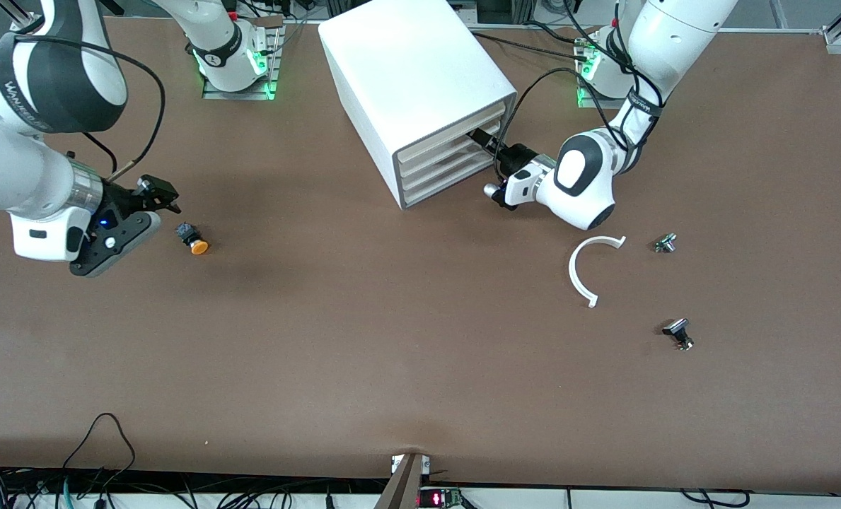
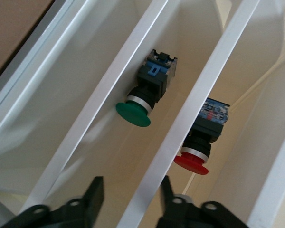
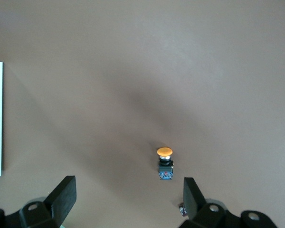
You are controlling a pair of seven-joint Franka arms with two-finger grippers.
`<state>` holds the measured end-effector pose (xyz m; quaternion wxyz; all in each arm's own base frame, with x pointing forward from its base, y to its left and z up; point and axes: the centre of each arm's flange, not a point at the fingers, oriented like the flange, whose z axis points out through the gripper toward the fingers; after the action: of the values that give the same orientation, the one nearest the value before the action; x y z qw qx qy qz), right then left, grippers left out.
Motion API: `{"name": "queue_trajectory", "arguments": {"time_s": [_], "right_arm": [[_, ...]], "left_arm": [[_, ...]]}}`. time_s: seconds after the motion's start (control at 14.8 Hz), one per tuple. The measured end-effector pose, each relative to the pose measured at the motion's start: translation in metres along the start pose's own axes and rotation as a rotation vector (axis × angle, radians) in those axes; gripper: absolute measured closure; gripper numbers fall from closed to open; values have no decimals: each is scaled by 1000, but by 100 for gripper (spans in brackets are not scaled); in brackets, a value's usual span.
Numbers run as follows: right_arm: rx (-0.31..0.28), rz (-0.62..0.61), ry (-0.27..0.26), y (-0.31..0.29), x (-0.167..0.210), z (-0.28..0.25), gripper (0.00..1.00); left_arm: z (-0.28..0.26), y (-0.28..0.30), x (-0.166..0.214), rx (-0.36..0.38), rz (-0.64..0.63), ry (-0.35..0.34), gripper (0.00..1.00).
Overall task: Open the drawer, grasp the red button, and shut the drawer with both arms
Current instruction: 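Pull the drawer open with the left gripper while the right gripper approaches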
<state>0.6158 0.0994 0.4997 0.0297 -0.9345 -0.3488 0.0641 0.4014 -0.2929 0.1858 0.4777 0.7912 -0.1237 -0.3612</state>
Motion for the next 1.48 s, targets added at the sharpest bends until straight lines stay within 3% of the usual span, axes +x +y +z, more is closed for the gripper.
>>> {"name": "queue_trajectory", "arguments": {"time_s": [0.07,0.2,0.34,0.74,1.01,1.48], "right_arm": [[-3,-19,1,-10,6,0,0],[-8,-54,0,-29,18,0,0],[-13,-80,2,-43,27,2,0],[-34,-112,32,-57,43,5,0],[-55,-155,67,-71,57,6,0],[-100,-338,136,-175,106,10,0]], "left_arm": [[0,0,0,-6,1,2,63],[0,1,0,-13,1,5,68],[-1,5,-1,-25,18,8,85],[-17,3,0,-26,11,41,85],[-56,3,4,-5,0,142,85],[-128,18,11,11,-79,298,85]]}}
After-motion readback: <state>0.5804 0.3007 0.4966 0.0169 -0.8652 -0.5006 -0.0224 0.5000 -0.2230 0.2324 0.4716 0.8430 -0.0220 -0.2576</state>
